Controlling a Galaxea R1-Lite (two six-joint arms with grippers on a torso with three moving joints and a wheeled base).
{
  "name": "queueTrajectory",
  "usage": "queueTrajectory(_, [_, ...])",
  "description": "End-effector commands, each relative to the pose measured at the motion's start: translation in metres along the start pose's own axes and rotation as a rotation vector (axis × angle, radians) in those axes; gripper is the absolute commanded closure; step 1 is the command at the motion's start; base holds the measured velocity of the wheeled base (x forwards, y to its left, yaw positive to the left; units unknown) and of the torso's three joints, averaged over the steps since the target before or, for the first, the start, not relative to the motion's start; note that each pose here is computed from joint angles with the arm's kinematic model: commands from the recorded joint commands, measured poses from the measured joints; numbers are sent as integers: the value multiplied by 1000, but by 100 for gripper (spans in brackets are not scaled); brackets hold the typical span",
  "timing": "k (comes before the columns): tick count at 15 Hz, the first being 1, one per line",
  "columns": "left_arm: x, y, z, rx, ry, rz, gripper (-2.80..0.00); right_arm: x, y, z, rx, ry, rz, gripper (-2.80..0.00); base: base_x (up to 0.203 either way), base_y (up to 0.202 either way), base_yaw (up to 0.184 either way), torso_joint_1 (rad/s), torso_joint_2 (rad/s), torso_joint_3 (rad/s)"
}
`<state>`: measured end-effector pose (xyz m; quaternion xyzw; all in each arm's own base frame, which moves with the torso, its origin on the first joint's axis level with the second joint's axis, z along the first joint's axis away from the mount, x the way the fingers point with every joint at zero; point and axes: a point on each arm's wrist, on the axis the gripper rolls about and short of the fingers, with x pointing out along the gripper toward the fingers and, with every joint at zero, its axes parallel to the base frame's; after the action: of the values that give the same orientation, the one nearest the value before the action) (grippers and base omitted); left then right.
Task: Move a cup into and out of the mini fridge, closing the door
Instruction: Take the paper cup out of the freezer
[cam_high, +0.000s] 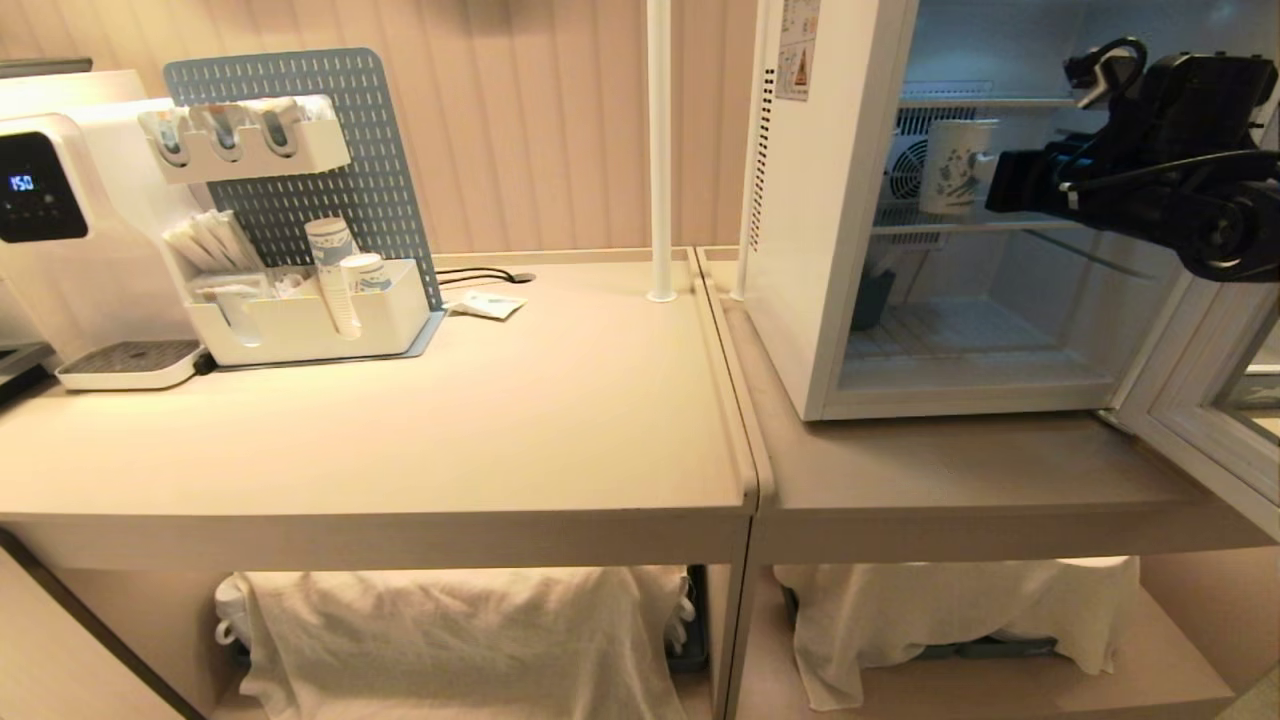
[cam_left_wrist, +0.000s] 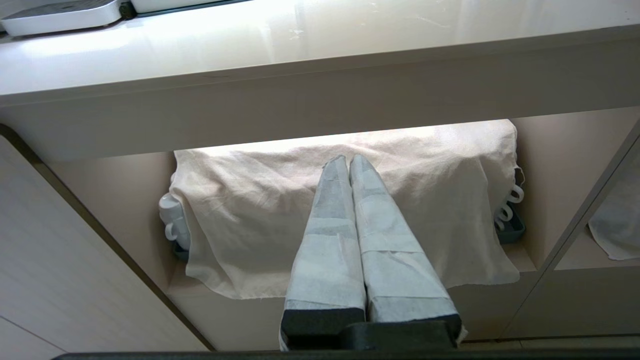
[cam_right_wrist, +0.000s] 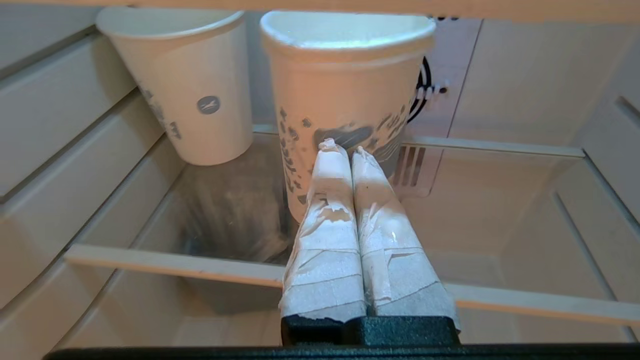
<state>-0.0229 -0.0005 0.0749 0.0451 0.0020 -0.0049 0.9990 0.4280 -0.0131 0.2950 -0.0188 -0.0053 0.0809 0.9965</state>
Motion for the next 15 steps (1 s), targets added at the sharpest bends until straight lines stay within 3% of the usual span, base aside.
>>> queueTrajectory(1, [0,0,0,0,2,0,0,-6,1,0,2,10,-2,0,0,0,0,0,0,0])
queueTrajectory(11, [0,0,0,0,2,0,0,-13,2,0,0,21,-5,0,0,0,0,0,0,0])
queueTrajectory(12, [0,0,0,0,2,0,0,-13,2,-1,0,25,-6,-280,0,0,0,0,0,0])
queueTrajectory(15, [0,0,0,0,2,0,0,-16,3,-1,3,31,0,-280,0,0,0,0,0,0])
